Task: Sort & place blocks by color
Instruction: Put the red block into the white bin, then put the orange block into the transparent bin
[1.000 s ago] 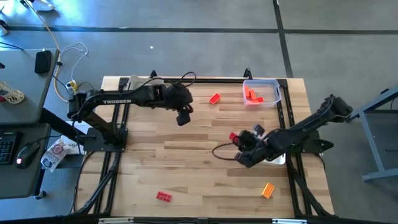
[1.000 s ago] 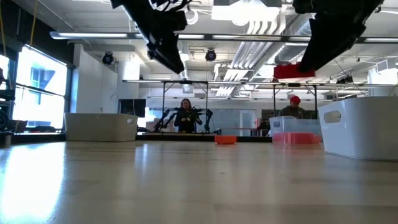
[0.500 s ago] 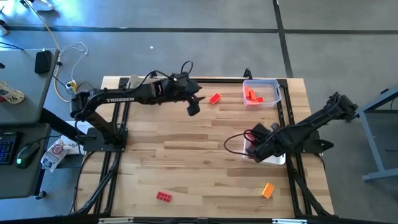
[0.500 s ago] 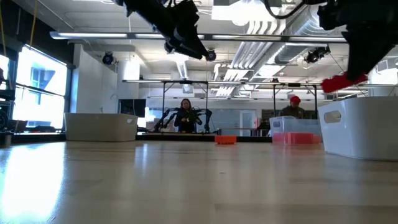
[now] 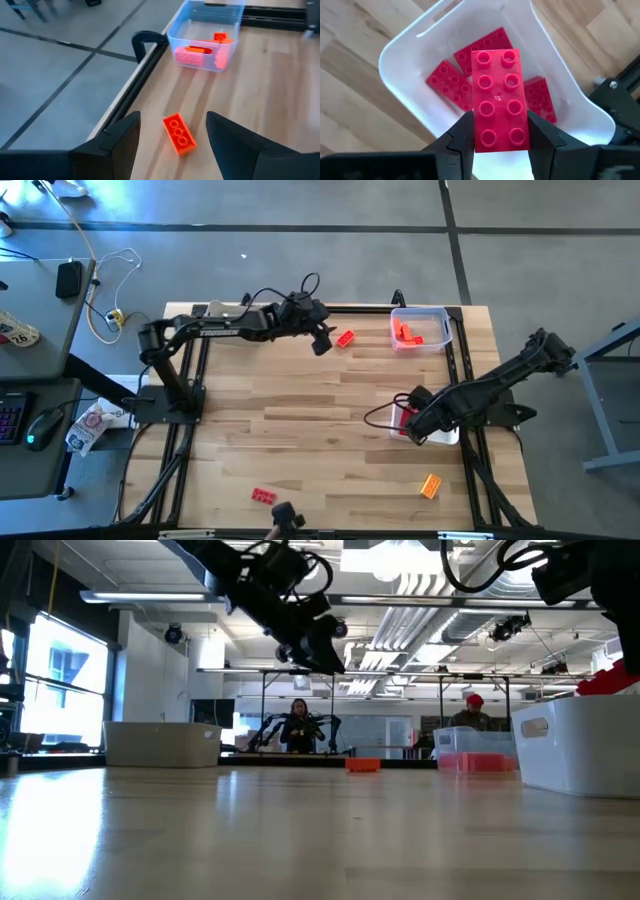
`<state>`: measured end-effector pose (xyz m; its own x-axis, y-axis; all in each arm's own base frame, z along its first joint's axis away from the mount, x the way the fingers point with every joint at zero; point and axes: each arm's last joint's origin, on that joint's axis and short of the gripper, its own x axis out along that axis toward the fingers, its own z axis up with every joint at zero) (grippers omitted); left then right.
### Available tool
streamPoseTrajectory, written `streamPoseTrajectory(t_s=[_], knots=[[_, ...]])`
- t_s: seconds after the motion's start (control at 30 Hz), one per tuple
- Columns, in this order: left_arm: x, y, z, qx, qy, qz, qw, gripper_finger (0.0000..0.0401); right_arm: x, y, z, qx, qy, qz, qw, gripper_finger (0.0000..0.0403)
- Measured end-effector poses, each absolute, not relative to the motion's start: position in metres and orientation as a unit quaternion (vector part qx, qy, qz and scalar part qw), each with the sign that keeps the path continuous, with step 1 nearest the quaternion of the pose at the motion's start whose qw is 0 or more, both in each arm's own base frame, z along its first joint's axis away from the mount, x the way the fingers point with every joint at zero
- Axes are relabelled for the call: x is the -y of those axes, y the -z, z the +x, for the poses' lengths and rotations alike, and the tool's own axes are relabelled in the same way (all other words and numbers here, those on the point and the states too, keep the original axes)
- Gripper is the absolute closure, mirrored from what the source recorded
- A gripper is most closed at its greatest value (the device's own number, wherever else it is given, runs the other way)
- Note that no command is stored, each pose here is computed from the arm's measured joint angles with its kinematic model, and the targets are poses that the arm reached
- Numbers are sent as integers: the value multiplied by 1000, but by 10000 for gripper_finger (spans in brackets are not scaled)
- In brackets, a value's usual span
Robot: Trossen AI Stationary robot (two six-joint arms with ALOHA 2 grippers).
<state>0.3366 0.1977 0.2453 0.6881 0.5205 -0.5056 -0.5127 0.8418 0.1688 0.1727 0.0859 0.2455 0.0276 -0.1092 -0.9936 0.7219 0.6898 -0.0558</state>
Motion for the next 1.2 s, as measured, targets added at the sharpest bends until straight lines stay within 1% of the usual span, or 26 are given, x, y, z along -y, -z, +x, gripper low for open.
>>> streamPoseTrajectory(t_s=[0.17, 0.33, 0.47, 0.6, 0.8, 0.93, 1.2], knots=[[-213, -224, 343, -276, -293, 3, 915, 190, -86, -245, 173, -628, 306, 247, 672, 291], [-221, -216, 349, -292, -288, -12, 912, 190, -86, -245, 173, -628, 304, 247, 673, 289], [-220, -219, 349, -309, -284, -17, 908, 190, -87, -245, 175, -624, 298, 251, 677, 255], [-219, -225, 347, -333, -282, -17, 900, 190, -88, -245, 176, -621, 295, 254, 680, 220], [-217, -231, 344, -389, -264, 3, 883, 190, -87, -245, 176, -609, 306, 247, 689, 188], [-216, -235, 340, -426, -257, 12, 867, 190, -86, -246, 177, -591, 323, 246, 697, 183], [-206, -268, 322, -420, -259, 18, 870, 190, -85, -246, 178, -578, 328, 237, 709, 182]])
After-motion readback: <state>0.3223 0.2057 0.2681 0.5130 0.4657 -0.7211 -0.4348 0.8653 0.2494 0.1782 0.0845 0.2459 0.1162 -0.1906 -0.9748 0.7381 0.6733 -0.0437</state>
